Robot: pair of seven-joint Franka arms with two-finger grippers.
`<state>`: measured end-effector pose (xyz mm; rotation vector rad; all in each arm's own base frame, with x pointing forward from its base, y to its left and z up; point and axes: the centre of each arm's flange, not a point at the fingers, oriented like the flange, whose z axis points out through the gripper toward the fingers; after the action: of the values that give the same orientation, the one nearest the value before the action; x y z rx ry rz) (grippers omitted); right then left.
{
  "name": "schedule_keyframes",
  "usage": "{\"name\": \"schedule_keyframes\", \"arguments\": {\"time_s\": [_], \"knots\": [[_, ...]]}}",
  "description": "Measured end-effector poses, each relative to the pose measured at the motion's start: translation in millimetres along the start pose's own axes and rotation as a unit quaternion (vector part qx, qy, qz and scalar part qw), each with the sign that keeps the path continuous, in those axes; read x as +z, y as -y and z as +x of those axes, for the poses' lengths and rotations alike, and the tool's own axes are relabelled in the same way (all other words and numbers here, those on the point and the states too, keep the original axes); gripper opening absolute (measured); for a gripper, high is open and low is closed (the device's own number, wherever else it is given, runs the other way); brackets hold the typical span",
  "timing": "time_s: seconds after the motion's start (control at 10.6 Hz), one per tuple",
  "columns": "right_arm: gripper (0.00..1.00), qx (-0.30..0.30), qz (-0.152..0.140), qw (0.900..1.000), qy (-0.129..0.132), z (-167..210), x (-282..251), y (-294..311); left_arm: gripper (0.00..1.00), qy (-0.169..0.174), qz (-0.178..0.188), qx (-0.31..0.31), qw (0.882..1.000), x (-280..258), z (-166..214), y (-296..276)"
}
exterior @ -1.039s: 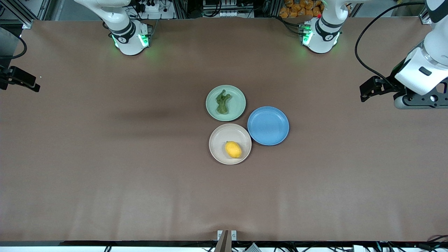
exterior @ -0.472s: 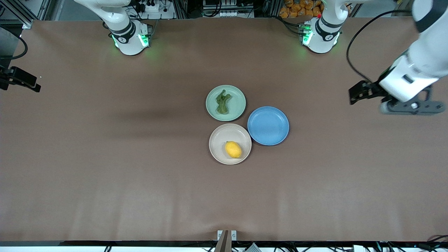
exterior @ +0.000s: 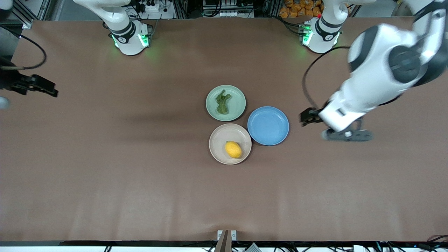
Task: Pick lemon and lettuce from plates
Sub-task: 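Lower the left gripper to the lemon while the right gripper reaches the lettuce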
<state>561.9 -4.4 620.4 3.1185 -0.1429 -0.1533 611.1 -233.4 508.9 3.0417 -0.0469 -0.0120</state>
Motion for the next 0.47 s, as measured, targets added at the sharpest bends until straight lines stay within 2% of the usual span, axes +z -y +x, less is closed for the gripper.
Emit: {"name": "schedule_keyframes", "arguments": {"time_s": [0.19, 0.47], "knots": [[1.00, 0.022, 0.001, 1.000, 0.011, 5.0, 17.3, 39.7, 1.00, -0.013, -0.016, -0.039, 0.999, 44.7, 4.0, -51.9], [1.00, 0.061, 0.002, 0.998, 0.001, 11.0, 58.6, 118.0, 1.00, -0.032, -0.050, -0.114, 0.992, 116.4, -3.2, -129.8]]}}
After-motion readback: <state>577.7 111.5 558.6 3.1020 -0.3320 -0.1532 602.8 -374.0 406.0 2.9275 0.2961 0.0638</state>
